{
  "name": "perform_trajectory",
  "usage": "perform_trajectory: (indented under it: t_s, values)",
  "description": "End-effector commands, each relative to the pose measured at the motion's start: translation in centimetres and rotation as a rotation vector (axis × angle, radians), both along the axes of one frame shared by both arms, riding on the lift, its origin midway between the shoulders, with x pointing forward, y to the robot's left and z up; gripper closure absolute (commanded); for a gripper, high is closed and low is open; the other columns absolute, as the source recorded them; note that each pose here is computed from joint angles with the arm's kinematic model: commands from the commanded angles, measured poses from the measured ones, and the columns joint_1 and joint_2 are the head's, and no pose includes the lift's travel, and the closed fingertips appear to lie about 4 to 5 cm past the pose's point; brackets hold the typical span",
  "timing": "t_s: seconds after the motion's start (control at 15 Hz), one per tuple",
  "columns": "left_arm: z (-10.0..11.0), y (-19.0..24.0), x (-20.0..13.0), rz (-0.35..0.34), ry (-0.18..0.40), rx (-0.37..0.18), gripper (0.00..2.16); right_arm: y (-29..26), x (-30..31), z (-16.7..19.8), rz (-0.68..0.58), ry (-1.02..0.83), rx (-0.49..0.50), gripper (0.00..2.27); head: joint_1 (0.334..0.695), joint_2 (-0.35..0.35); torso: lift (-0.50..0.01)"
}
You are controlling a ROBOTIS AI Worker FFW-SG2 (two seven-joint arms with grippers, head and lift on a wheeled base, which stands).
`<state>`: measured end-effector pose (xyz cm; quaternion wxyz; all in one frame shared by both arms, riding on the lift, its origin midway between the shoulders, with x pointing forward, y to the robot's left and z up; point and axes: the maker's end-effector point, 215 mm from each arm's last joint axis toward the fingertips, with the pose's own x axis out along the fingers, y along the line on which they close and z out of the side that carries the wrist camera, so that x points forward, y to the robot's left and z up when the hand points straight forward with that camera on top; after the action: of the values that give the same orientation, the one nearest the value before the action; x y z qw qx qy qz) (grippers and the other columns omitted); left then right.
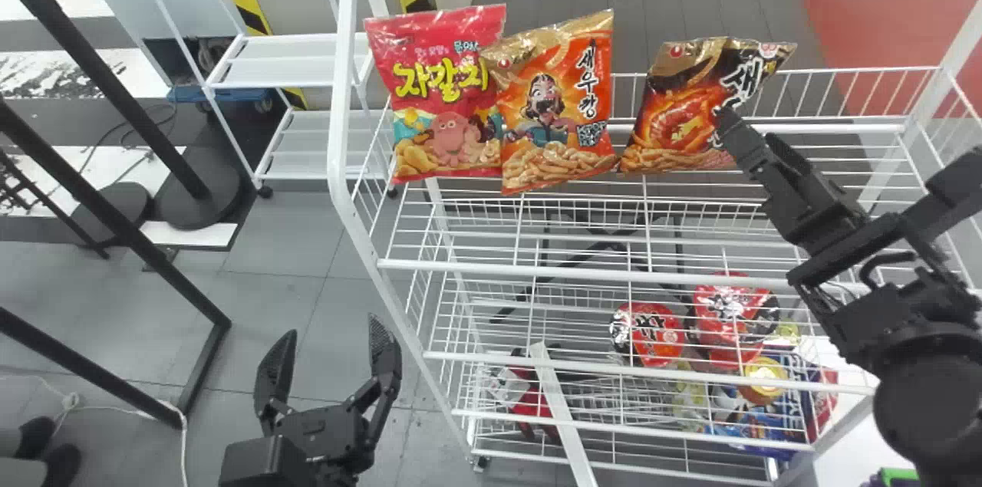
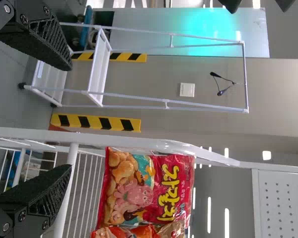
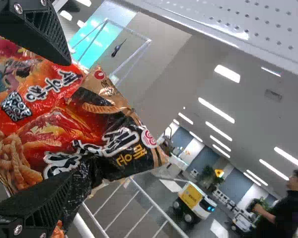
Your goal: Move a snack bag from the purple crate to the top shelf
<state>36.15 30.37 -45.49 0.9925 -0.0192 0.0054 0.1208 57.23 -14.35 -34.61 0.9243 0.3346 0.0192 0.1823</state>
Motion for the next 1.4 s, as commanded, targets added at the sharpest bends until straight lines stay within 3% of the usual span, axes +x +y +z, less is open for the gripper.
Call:
perform_trajectory:
  t_s: [0.0, 0.13, 0.33, 0.67, 0.93, 1.33]
  values:
    - [0.0, 0.0, 0.0, -0.001, 0.000, 0.001, 0.12, 2.2, -1.1, 2.6, 0.016, -0.077, -0.119, 0.00, 0.695, 0.181, 0.007]
    - [0.2, 0.1, 0.0, 0.001, -0.004, 0.000, 0.12, 3.3, -1.9, 3.0, 0.024, -0.098, -0.216, 0.00, 0.695, 0.209, 0.007]
    - [0.5, 0.1, 0.1, -0.003, -0.010, 0.002, 0.12, 2.7, -2.7, 0.9, -0.008, -0.061, -0.371, 0.03, 0.695, 0.227, 0.007]
    - [1.0, -0.3, 0.1, -0.011, -0.018, -0.003, 0.12, -3.0, -9.3, -3.4, -0.103, 0.020, -0.568, 0.07, 0.695, 0.203, 0.007]
    - [1.8, -1.0, -0.2, -0.023, -0.030, -0.006, 0.12, -7.6, -14.5, -2.4, -0.179, 0.003, -0.612, 0.03, 0.695, 0.156, 0.007]
    - [2.6, -1.8, -1.2, -0.031, -0.026, -0.007, 0.12, -8.6, -19.3, -2.4, -0.204, -0.023, -0.635, 0.03, 0.695, 0.089, 0.007]
